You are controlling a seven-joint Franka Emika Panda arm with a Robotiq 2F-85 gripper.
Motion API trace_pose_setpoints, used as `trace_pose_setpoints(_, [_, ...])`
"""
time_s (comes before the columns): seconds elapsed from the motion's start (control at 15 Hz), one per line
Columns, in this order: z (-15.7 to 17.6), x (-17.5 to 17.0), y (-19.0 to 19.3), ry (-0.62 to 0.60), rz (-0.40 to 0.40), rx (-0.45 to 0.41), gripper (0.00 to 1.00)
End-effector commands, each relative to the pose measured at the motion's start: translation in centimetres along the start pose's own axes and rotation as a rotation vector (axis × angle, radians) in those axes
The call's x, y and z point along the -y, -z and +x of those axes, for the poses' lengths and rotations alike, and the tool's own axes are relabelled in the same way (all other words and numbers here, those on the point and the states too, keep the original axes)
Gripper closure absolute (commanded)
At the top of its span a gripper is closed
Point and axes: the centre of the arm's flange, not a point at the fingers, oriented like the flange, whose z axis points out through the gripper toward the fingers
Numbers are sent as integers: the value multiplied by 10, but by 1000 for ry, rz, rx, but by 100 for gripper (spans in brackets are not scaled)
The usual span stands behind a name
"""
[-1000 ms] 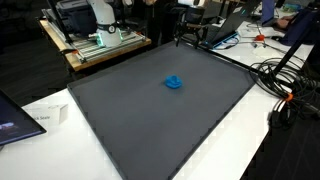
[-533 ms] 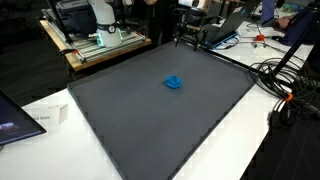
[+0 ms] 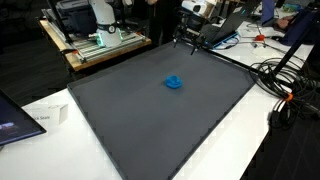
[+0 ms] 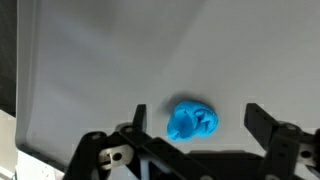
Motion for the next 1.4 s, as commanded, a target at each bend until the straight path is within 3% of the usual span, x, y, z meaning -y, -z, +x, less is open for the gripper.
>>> trace_pose_setpoints(0.0, [-3,19,-2,-64,-46,-12,0])
trace_pose_setpoints(0.53, [-7,37,-16,-201,-39,-77,0])
trace_pose_setpoints(0.93, [4,46,-22,-169,-25,-165,0])
trace_pose_setpoints(1.13, [21,45,-14,-132,-12,-157,0])
trace_pose_setpoints(1.33, [41,43,-7,-60,0,-75,0])
